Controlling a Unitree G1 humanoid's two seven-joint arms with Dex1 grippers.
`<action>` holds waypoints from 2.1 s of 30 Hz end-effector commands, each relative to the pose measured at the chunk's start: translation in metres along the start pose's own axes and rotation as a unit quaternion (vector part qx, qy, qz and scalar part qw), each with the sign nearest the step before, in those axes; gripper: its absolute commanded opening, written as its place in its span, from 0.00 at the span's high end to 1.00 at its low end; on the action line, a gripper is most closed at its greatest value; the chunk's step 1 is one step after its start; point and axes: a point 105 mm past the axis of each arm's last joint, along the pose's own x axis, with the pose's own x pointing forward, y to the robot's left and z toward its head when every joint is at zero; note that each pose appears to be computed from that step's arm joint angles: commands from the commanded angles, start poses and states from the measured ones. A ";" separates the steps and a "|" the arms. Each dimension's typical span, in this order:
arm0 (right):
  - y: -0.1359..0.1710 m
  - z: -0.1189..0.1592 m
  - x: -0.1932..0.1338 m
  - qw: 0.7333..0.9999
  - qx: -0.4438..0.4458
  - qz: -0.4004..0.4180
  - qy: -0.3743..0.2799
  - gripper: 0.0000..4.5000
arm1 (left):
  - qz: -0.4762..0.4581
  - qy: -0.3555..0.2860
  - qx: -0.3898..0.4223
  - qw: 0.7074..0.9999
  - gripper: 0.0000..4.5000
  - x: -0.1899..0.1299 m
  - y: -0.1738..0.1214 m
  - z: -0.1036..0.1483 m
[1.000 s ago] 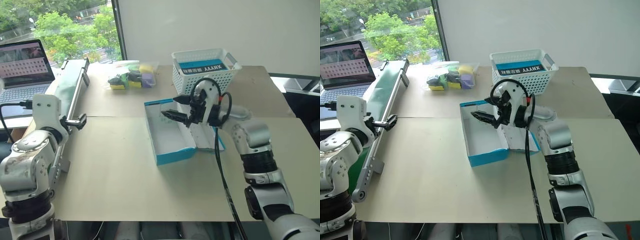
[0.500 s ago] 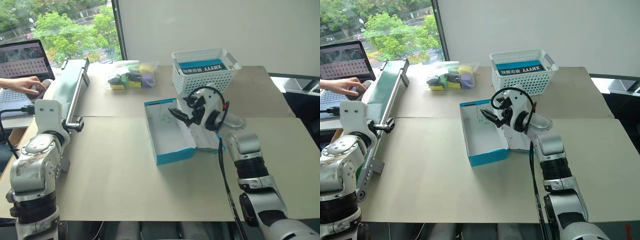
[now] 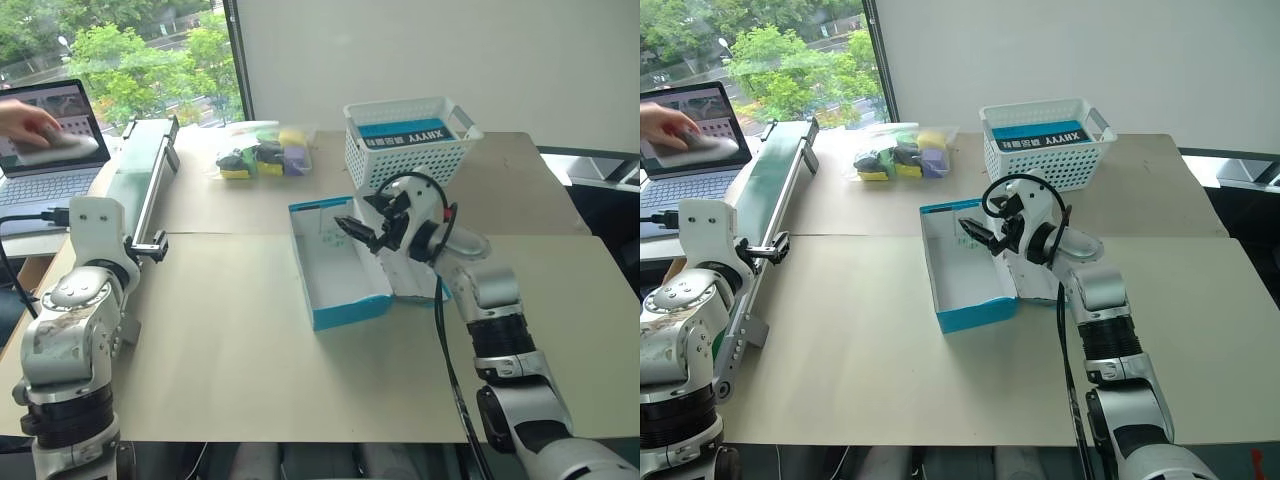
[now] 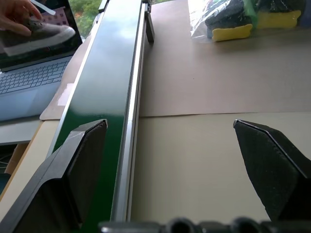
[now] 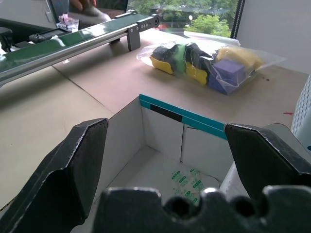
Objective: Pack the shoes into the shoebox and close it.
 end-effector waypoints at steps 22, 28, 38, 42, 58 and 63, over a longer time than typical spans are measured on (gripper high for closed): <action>0.024 0.037 0.016 0.996 -0.027 0.070 -0.044 0.00 | 0.074 -0.051 -0.032 0.995 0.01 0.012 0.038 0.019; 0.042 0.032 0.027 0.992 -0.032 0.121 -0.036 0.00 | 0.111 -0.047 -0.055 0.991 0.01 0.014 0.053 0.002; 0.059 0.024 0.021 0.987 -0.022 0.156 -0.025 0.00 | 0.106 -0.026 -0.111 0.988 0.01 0.017 0.075 -0.014; 0.075 0.024 0.013 0.981 -0.003 0.191 -0.023 0.00 | 0.113 -0.021 -0.130 0.985 0.01 0.026 0.091 -0.010; 0.081 0.021 -0.003 0.983 0.006 0.181 -0.010 0.00 | 0.068 -0.015 -0.130 0.989 0.01 0.074 0.082 0.012; 0.084 0.022 -0.007 0.983 0.012 0.182 -0.004 0.00 | 0.083 0.002 -0.158 0.984 0.01 0.079 0.085 0.004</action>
